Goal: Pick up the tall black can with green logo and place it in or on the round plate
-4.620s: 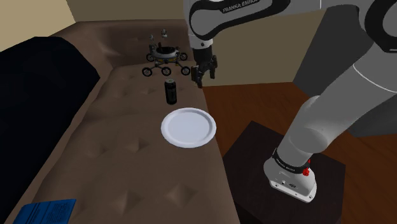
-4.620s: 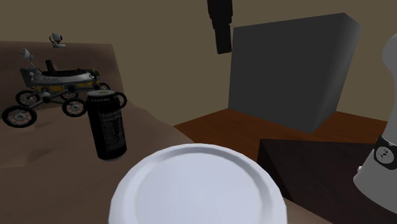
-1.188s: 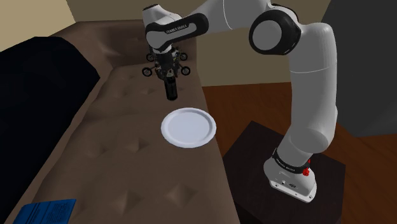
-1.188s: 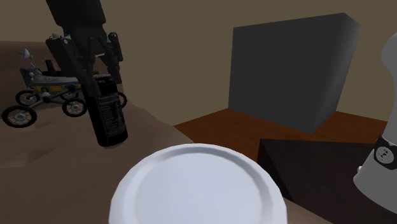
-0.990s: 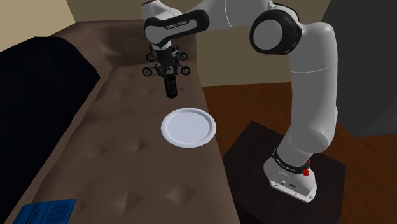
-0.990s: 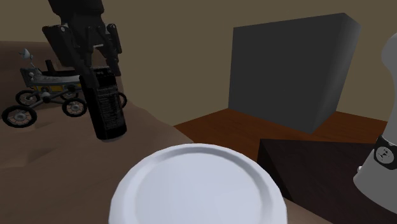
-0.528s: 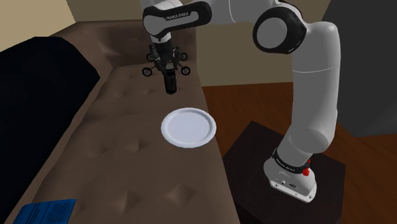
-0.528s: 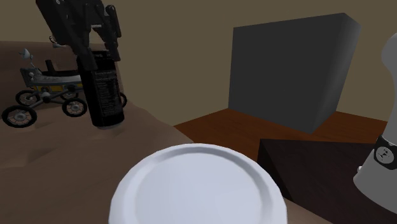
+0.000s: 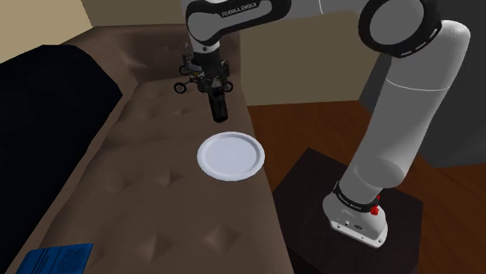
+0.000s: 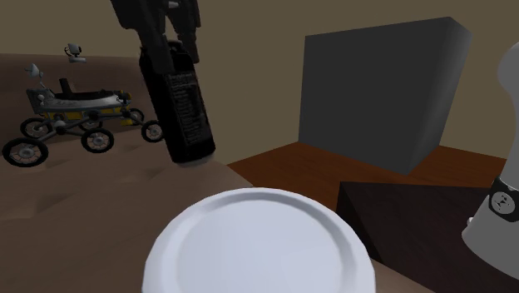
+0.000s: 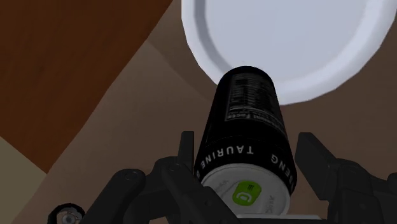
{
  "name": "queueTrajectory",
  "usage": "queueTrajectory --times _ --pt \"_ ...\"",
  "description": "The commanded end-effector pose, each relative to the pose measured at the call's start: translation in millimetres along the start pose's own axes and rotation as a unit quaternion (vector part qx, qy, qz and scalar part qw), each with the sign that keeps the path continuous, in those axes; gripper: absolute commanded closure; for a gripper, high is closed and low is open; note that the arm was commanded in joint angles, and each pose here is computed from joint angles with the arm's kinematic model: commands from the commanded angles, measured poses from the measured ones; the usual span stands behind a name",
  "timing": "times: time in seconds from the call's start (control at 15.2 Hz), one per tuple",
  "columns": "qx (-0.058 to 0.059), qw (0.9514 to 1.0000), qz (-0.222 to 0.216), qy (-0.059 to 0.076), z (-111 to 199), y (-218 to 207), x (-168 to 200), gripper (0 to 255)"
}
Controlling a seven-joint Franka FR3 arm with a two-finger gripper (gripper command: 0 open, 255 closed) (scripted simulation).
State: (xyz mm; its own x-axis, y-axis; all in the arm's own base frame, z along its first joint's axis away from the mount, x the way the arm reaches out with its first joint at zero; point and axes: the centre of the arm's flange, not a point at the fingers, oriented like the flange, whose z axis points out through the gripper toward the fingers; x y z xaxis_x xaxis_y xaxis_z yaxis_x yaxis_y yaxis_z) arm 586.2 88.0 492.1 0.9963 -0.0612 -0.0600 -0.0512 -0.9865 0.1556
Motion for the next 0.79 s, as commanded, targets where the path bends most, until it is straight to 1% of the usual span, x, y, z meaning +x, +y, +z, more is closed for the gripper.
queueTrajectory --times 0.0,0.53,0.59,0.73 --pt "0.0 1.0 0.0 0.0 -6.5 -9.2 -27.2 255" --pt "0.0 1.0 0.0 0.0 -29.6 -39.0 -125.8 255" --pt "0.0 1.0 0.0 0.0 -31.1 -41.0 -132.5 255" --pt "0.0 1.0 0.0 0.0 -20.7 -42.7 -131.9 255"
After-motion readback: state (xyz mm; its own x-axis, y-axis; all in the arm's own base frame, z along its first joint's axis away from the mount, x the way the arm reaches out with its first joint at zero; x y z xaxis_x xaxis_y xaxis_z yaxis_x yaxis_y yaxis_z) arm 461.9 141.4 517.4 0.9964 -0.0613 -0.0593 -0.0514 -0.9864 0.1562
